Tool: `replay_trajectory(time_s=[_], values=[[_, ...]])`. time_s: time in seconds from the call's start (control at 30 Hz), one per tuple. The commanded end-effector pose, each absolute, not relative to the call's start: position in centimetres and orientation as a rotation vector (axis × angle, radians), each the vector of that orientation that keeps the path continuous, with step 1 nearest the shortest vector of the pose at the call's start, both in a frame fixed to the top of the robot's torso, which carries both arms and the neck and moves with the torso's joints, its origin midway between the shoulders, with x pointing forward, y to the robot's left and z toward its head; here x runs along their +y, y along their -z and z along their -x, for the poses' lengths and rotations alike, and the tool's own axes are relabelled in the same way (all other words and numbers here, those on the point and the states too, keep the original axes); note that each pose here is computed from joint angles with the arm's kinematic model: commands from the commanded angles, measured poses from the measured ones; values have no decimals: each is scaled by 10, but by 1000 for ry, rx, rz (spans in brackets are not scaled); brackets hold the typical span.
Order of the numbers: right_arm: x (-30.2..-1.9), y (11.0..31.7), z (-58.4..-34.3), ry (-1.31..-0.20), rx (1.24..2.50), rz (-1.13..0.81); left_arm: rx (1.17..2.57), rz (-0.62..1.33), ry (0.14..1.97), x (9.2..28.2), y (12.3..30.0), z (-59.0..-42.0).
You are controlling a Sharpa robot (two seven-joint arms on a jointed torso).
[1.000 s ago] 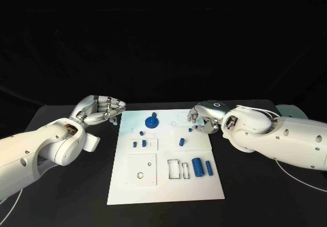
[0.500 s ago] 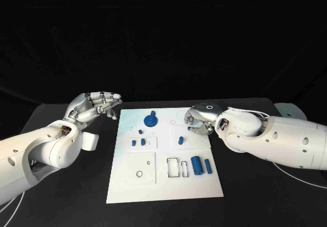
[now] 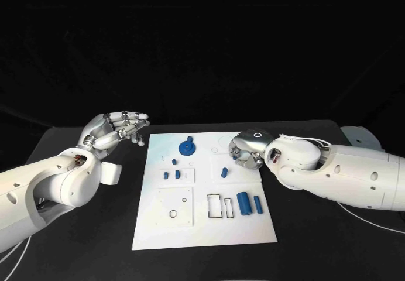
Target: Assemble the parts on the task board
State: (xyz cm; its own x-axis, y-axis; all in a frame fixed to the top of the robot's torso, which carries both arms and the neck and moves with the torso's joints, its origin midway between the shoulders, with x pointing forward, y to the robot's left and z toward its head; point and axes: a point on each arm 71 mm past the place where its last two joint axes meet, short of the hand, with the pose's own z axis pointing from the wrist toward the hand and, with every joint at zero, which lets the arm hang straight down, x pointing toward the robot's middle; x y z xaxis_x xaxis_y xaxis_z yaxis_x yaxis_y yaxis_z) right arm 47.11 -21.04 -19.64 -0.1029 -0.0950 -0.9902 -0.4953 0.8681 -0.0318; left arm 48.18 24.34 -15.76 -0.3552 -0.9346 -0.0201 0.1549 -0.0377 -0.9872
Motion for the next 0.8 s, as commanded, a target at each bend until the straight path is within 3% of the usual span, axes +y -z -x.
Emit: replay_trajectory(time_s=[0.03,0.8], values=[[-209,199,-471,-338,1663,487,1326,913,1562,243,157,-481],[-202,207,-470,-301,1625,503,1340,944,1538,245,159,-482]])
